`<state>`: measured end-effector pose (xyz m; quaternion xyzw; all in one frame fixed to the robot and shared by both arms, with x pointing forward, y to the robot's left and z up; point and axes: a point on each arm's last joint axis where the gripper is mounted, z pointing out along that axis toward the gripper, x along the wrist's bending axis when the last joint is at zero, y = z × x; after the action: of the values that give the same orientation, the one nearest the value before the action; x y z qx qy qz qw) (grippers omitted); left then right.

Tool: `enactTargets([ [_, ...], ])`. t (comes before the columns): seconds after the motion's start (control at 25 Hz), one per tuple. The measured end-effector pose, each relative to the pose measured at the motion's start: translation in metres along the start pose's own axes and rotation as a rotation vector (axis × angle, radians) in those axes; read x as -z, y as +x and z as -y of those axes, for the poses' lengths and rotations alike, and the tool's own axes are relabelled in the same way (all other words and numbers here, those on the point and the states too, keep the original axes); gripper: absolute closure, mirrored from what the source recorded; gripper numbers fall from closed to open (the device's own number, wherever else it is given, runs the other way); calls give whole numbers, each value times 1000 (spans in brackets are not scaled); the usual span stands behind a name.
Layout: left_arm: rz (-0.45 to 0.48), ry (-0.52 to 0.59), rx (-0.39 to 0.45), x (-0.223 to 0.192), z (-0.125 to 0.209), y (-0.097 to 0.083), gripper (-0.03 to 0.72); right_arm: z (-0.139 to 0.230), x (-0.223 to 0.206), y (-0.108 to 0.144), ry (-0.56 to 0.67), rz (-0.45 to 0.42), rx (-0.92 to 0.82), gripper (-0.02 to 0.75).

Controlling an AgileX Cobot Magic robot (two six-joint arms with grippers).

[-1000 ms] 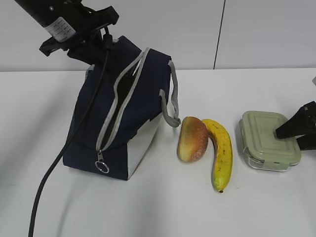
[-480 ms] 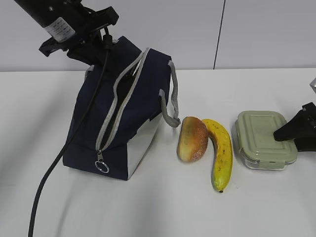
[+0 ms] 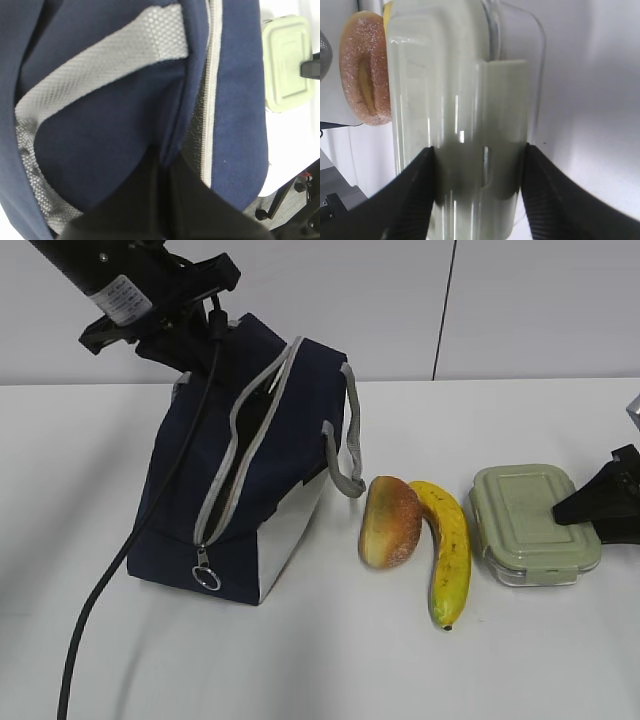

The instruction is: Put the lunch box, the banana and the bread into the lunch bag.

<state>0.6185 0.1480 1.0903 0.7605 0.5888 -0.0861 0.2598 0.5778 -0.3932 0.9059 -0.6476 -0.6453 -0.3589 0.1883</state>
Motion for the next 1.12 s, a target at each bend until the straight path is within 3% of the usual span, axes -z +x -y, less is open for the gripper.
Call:
enactTargets([
  [0.76, 0, -1, 0, 0, 0, 0, 688, -20, 10, 5, -89, 0, -36, 361],
  [1.12, -1, -1, -1, 0, 0, 0, 688, -26, 32, 30, -157, 11, -44, 362],
])
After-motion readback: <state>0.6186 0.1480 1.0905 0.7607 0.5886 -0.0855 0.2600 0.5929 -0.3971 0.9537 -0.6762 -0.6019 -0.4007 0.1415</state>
